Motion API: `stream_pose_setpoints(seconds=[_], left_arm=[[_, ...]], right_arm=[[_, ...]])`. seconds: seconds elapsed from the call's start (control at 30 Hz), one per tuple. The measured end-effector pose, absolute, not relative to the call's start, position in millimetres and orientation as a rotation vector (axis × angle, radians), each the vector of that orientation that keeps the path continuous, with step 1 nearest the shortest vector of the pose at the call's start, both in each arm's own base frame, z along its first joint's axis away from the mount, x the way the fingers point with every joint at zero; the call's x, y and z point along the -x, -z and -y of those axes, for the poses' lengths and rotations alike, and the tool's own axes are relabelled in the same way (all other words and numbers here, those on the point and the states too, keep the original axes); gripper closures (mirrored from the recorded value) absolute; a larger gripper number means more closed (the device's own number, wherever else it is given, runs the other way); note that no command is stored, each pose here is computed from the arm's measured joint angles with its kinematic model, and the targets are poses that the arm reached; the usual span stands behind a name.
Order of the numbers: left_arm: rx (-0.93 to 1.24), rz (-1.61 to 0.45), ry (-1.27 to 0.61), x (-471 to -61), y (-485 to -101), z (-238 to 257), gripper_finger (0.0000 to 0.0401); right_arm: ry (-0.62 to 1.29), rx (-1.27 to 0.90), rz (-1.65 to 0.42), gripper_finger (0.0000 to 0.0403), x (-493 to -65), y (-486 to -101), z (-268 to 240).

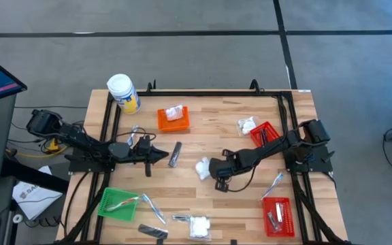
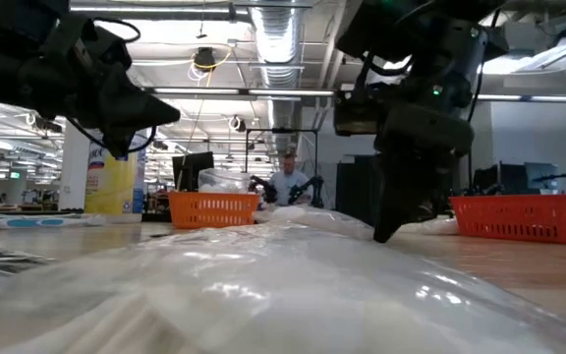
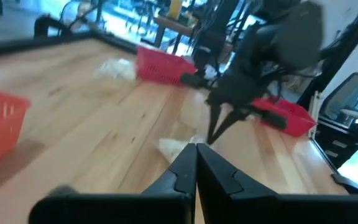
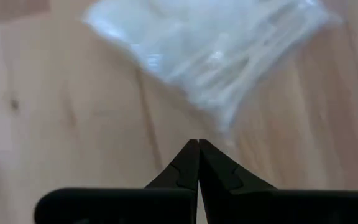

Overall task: Pick & Place Travel size toiletries
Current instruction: Put the white cotton pack into the orange basket

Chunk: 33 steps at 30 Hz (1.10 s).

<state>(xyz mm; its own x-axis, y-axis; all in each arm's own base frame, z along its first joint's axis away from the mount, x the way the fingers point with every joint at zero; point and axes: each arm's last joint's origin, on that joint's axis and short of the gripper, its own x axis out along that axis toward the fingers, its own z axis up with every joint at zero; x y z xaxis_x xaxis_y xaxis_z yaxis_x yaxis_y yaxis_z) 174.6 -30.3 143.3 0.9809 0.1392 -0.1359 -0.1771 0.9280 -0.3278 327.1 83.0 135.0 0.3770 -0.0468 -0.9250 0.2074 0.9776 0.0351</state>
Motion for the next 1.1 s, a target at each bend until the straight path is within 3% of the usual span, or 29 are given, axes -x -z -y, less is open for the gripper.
stream_pose_setpoints(seconds=[0.2,0.5,0.7,0.83,1.1], left_arm=[[0.428,-0.221,-0.199,-198,-128,28,0.0376],[0.598,-0.37,-0.082,-267,-107,39,0.025],[0.695,-0.409,-0.063,-276,-99,40,0.0185],[0.751,-0.424,-0.084,-276,-99,38,0.0168],[0.797,-0.438,-0.115,-277,-91,33,0.0173]], right_arm=[[0.163,-0.164,-1.162,0.0403,-330,-136,-78],[0.142,-0.147,-1.181,0.0403,-326,-135,-86],[0.155,-0.119,-1.184,0.0403,-323,-135,-91],[0.242,-0.096,-1.192,0.0403,-320,-134,-87],[0.479,-0.113,-1.177,0.0403,-320,-134,-62]])
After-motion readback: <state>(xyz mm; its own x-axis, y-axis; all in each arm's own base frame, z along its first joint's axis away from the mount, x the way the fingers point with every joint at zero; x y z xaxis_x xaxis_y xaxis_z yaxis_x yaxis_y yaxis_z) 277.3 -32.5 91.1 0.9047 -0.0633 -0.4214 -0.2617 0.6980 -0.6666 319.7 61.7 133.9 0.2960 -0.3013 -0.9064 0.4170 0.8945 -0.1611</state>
